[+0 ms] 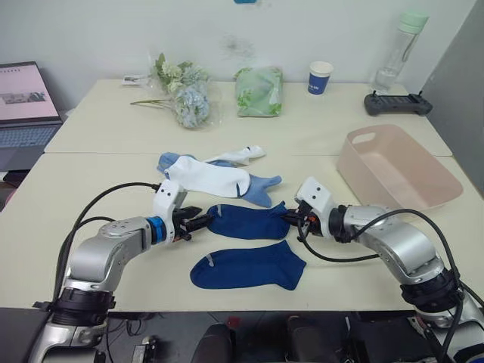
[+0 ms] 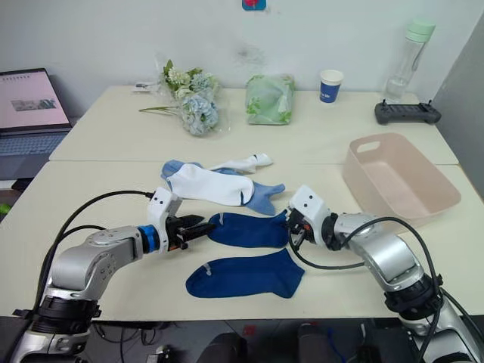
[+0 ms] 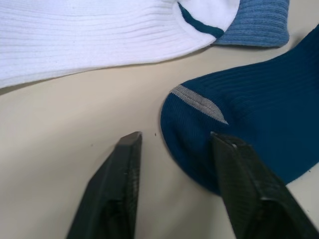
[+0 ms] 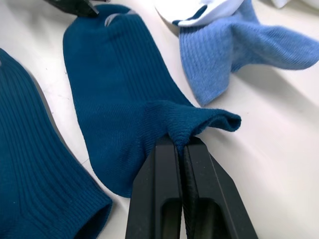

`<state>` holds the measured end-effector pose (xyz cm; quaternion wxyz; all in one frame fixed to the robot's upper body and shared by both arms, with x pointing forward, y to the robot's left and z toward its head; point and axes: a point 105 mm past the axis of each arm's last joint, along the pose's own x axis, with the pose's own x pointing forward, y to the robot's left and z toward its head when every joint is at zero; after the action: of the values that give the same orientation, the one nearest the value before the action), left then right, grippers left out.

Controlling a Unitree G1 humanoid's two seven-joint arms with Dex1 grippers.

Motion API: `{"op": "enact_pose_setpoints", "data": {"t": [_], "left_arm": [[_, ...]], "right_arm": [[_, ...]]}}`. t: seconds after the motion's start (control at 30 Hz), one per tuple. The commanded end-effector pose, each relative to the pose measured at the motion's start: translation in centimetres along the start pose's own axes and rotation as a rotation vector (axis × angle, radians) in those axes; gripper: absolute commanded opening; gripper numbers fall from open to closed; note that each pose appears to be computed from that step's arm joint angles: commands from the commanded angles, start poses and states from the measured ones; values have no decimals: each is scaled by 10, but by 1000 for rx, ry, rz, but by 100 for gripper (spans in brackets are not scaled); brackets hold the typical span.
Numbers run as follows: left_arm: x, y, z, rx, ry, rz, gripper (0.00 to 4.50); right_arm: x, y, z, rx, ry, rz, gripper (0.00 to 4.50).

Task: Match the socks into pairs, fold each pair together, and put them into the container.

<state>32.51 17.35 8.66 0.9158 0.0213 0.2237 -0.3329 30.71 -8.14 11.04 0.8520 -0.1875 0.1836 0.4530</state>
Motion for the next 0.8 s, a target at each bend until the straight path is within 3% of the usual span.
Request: {"op": "enact_pose_setpoints", "data": {"t": [0.03, 0.13, 0.17, 0.4, 0.63, 0.8], "left_arm": [[14, -13, -18, -27, 57, -49, 101], [15, -18, -18, -34, 50, -68, 9], [15, -20, -15, -39, 39, -76, 4], [-2, -22, 12, -42, -60, -105, 4], [-43, -33, 47, -65, -216, -198, 4], [-76, -47, 42, -120, -161, -284, 4]], "right_arm": [[-2, 0, 4, -19, -24, -10, 0], [-3, 1, 1, -15, -22, -13, 0], [-4, 1, 0, -15, -22, -17, 0], [-16, -7, 6, -3, -65, -82, 0], [-40, 5, 37, 124, -199, -16, 0], [-64, 26, 37, 230, -186, 89, 0]]}}
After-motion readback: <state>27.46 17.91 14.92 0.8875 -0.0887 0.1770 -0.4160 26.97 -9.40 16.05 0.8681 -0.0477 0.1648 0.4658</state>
